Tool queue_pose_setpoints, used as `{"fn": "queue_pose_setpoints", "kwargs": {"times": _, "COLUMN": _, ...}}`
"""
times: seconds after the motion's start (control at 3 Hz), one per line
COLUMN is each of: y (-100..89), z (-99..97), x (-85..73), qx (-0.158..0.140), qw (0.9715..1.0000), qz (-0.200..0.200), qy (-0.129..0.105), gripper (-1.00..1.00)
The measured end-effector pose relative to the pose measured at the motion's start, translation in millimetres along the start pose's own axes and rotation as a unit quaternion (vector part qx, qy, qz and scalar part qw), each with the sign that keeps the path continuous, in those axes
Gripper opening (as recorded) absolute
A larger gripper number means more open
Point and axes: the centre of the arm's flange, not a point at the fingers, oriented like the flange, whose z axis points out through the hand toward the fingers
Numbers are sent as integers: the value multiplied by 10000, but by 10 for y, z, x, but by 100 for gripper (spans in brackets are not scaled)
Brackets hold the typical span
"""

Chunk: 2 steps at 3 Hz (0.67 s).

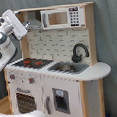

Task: Play with the kitchen

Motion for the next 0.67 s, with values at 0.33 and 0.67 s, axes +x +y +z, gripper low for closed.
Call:
{"fn": "queue_pose_setpoints", "kwargs": {"times": 0.33, "y": -101, "z": 2, "x": 41, "qx": 32, "qw": 9994, "qz": 271, "qy": -218, "gripper": 100}}
{"fn": "queue_pose_setpoints", "kwargs": {"times": 0.67, "y": -221, "z": 7, "x": 68, "qx": 54, "qw": 9970, "qz": 584, "qy": -505, "gripper": 100}}
